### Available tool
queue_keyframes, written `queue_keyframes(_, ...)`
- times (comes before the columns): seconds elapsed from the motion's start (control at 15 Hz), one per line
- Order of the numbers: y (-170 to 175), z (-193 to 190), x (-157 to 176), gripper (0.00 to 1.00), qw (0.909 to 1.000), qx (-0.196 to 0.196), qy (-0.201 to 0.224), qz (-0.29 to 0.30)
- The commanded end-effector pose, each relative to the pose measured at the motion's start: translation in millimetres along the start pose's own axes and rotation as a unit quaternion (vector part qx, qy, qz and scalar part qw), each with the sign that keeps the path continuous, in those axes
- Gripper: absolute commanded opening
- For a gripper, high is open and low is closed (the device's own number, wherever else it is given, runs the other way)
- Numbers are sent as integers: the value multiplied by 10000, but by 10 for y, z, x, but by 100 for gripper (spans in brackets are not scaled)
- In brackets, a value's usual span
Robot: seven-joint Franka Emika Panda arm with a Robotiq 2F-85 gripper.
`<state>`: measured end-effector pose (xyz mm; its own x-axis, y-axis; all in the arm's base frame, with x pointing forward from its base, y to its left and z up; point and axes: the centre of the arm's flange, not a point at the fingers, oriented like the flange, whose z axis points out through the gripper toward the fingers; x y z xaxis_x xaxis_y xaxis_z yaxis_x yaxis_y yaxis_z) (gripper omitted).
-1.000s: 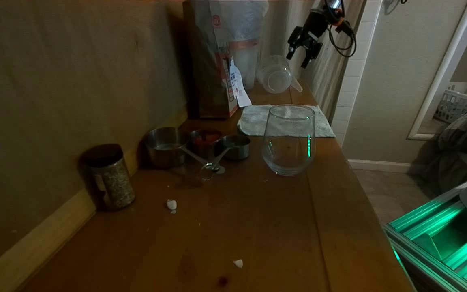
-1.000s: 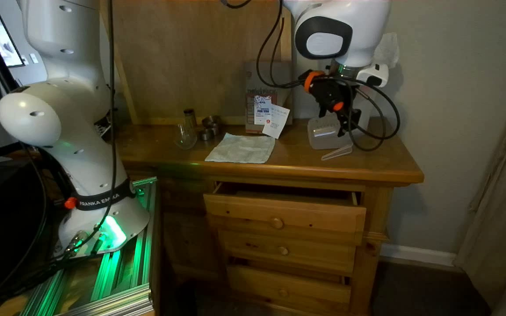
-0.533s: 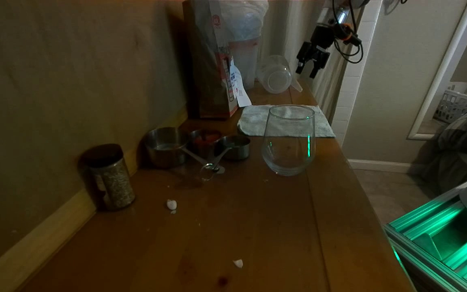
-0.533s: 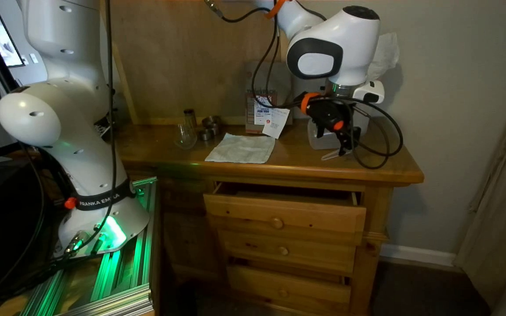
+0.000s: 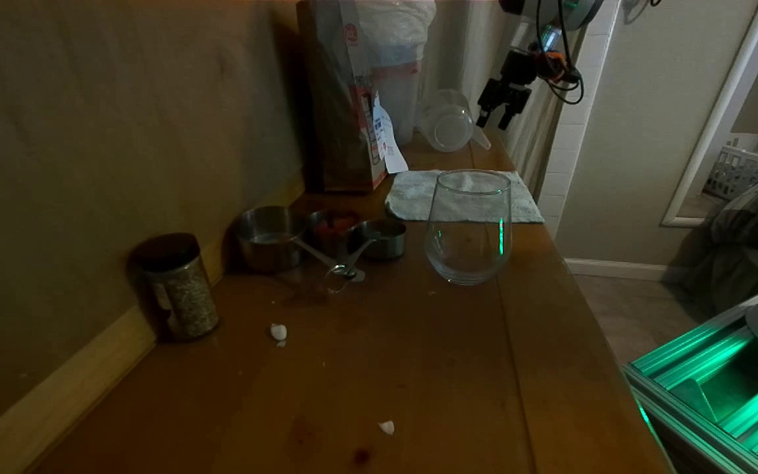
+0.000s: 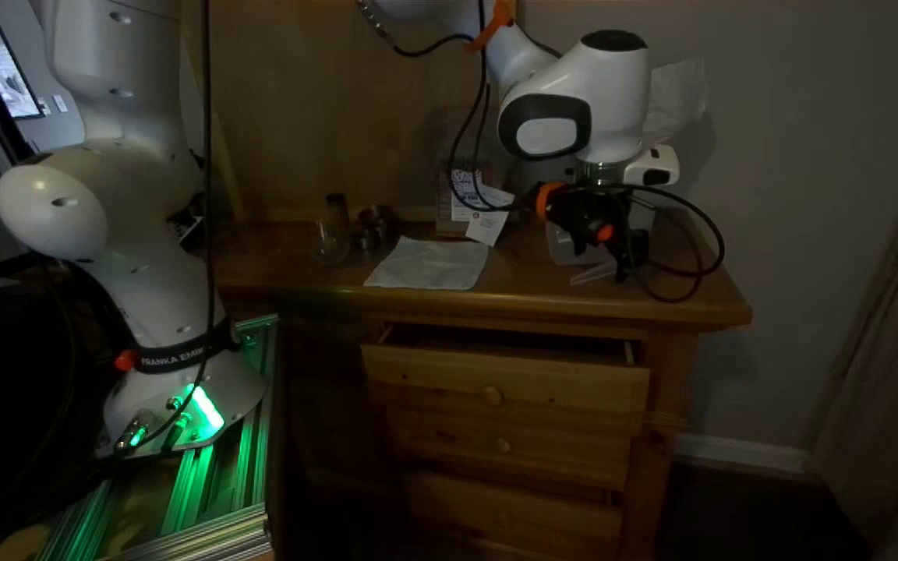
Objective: Turn the plastic jar over
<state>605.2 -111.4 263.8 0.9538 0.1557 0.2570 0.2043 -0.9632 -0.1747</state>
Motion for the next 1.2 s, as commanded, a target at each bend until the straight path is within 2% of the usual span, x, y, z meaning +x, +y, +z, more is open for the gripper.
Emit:
queue_keyframes(0.0, -70, 102, 5, 75, 9997, -41, 210, -147)
queue_keyframes(0.2, -113, 181, 25, 53, 9995, -45, 257, -168)
queue_keyframes(0.27, -122, 199, 25, 77, 9995, -58, 271, -175)
queue_keyframes(0.33, -124, 219, 17, 70, 9995, -63, 263, -173)
queue_keyframes(0.4, -121, 226, 14, 45, 9996, -61, 247, -159)
queue_keyframes(0.53, -111, 221, 1, 42, 9997, -41, 203, -109)
queue_keyframes(0.87, -85, 194, 3, 7, 9999, -31, 156, -49)
queue_keyframes(1.0, -86, 172, 9, 3, 9999, 65, 114, 23)
queue_keyframes(1.13, -111, 92, 25, 7, 9998, 194, 58, 82)
